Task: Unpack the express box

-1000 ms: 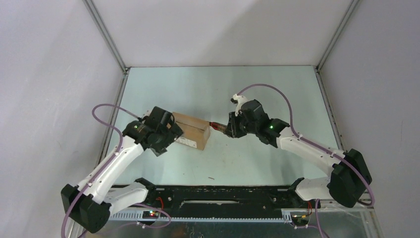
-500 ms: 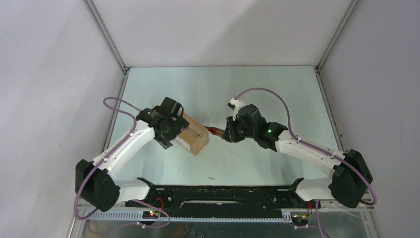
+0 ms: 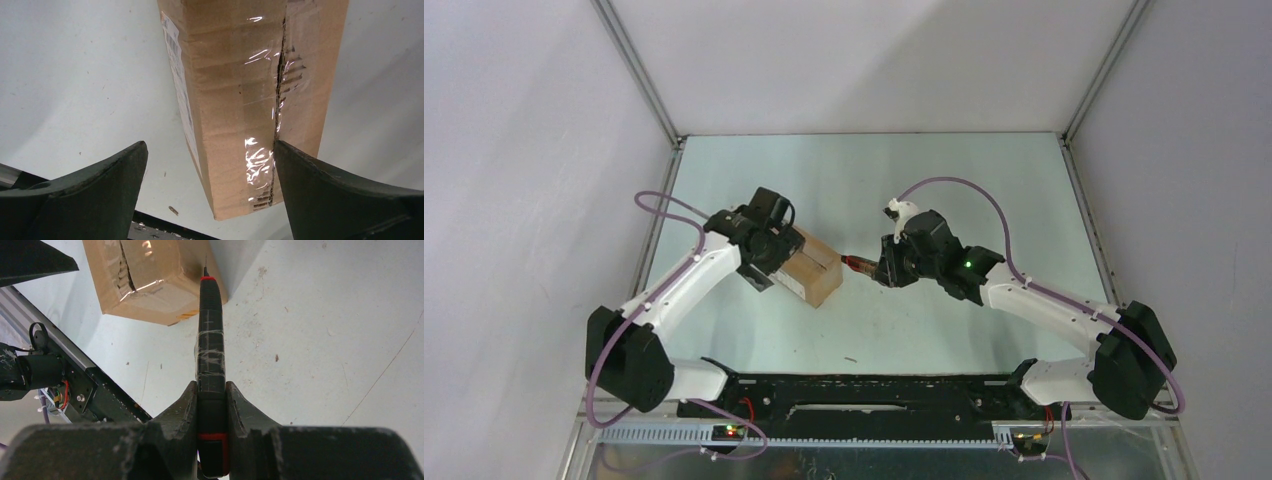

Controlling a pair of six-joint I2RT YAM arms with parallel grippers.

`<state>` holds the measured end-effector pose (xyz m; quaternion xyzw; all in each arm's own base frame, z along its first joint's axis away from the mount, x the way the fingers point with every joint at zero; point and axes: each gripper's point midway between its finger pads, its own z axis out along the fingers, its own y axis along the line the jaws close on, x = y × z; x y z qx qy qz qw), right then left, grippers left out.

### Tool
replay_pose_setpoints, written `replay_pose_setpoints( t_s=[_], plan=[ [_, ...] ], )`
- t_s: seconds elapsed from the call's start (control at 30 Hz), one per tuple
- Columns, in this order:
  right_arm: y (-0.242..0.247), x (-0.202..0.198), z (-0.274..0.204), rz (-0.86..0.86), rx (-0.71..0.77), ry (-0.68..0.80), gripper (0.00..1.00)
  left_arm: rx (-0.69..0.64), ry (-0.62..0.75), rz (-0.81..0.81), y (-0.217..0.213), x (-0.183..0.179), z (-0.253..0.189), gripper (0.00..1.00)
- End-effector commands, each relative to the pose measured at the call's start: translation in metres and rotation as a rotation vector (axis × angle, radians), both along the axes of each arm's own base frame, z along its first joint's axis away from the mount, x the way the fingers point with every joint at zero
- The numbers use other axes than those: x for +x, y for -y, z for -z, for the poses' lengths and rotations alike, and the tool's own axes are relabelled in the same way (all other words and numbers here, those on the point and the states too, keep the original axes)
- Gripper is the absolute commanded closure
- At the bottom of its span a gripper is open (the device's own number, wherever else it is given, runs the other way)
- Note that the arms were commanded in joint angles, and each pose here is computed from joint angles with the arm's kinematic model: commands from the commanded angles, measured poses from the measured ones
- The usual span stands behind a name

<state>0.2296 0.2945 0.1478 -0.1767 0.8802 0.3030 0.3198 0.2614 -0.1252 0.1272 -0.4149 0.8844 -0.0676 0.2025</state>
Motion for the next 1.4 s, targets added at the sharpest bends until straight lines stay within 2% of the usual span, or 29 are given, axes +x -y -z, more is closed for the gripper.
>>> replay_pose_setpoints(
  t_s=[0.0, 0.07, 0.23, 0.47, 0.6, 0.67, 0.87, 1.03, 1.37],
  plan=[
    [-0.005, 0.008, -0.017, 0.020, 0.054, 0.050, 1.00, 0.025, 0.020, -0.037, -0.011, 0.012, -0.003, 0.00],
    [-0.005, 0.007, -0.016, 0.020, 0.053, 0.049, 1.00, 0.028, -0.012, -0.042, -0.011, 0.009, 0.002, 0.01],
    [0.001, 0.009, -0.020, 0.055, 0.055, 0.044, 1.00, 0.034, -0.080, -0.075, -0.011, 0.002, 0.013, 0.09],
    [0.050, 0.009, -0.039, 0.206, 0.095, -0.020, 1.00, 0.013, -0.006, -0.072, -0.011, 0.008, -0.007, 0.09],
    [0.056, -0.012, -0.055, 0.198, 0.217, -0.100, 1.00, 0.010, 0.010, -0.061, -0.010, 0.010, -0.015, 0.08],
    [0.053, -0.027, -0.055, 0.181, 0.259, -0.153, 1.00, -0.002, 0.015, -0.047, -0.007, 0.010, -0.018, 0.01],
    [0.047, -0.059, -0.051, 0.151, 0.409, -0.283, 1.00, 0.005, 0.073, 0.003, -0.003, 0.016, -0.040, 0.00],
    [0.035, -0.064, -0.048, 0.137, 0.540, -0.350, 1.00, 0.005, 0.076, 0.066, 0.007, 0.024, -0.040, 0.00],
    [0.024, -0.055, -0.049, 0.171, 0.766, -0.460, 1.00, 0.125, -0.012, 0.129, 0.001, 0.030, -0.029, 0.00]
  ],
)
